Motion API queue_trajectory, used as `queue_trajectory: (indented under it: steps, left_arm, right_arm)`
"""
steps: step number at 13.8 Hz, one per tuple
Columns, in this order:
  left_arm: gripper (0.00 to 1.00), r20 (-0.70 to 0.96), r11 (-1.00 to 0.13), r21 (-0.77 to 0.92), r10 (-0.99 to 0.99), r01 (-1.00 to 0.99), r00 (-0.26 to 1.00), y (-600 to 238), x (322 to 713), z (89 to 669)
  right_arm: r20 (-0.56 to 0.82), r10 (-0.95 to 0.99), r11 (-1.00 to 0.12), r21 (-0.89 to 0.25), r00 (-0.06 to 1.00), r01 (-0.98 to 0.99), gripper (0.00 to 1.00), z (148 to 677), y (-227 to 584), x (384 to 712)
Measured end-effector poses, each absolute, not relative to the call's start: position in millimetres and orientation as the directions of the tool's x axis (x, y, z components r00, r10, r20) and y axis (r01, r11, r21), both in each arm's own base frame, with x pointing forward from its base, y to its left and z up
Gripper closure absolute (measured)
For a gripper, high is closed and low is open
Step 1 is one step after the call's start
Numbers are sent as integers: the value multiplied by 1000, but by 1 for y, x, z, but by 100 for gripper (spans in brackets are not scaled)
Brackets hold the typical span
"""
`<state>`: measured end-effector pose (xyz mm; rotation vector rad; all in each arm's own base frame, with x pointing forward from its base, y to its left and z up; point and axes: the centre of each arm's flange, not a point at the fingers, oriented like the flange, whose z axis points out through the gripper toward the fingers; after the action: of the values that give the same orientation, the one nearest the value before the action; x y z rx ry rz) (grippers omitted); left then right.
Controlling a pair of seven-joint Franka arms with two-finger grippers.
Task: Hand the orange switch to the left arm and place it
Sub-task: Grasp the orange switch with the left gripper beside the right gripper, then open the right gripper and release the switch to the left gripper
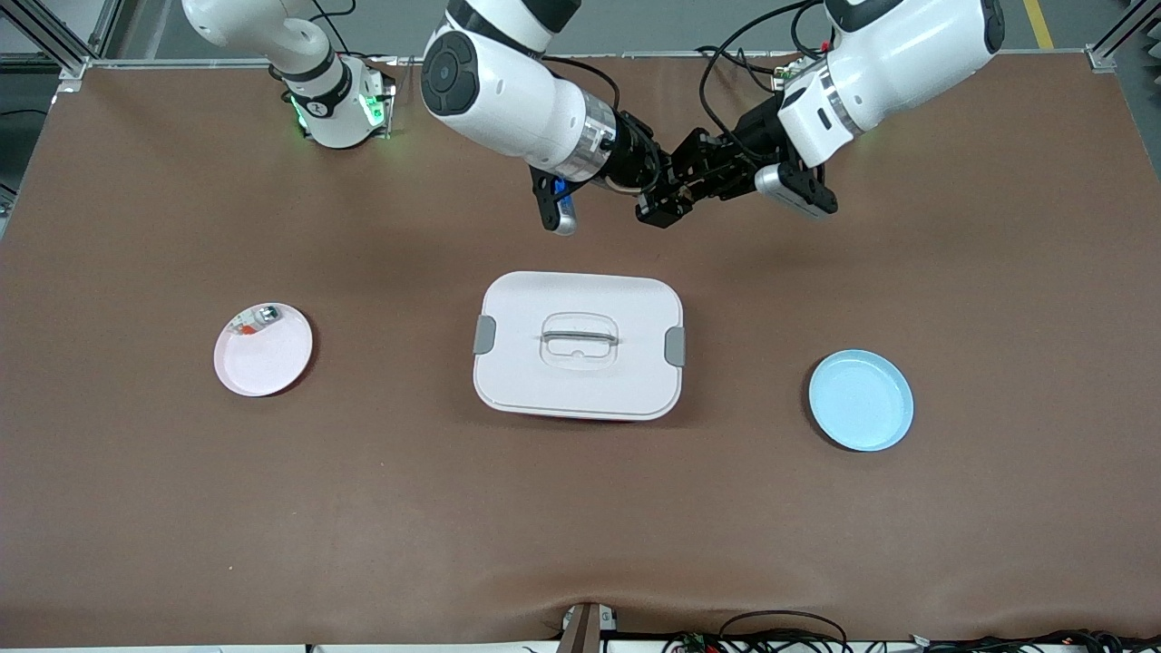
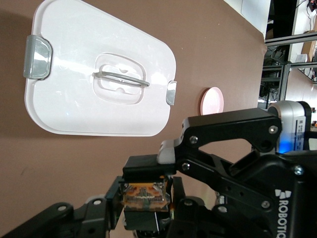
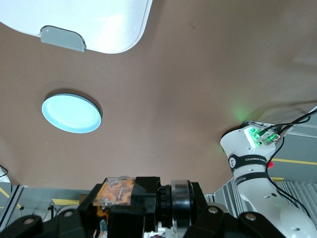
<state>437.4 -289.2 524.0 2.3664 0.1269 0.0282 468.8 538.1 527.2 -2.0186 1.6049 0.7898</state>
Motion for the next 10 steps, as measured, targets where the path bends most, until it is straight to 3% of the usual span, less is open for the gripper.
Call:
queue_trajectory:
  steps: [4, 7, 10]
  left_arm:
    - [57, -17, -711, 698, 98, 82, 995, -290, 438, 523]
    - [57, -20, -712, 698, 91, 79, 996, -289, 441, 518]
    - [58, -13, -716, 695, 88, 72, 996, -288, 443, 518]
  right_arm:
    - [-673, -721, -228, 9, 163, -974, 24, 527, 538, 469]
    - [-676, -717, -230, 3, 167, -973, 0, 532, 538, 469]
    - [-676, -718, -228, 2, 167, -974, 0, 533, 538, 470]
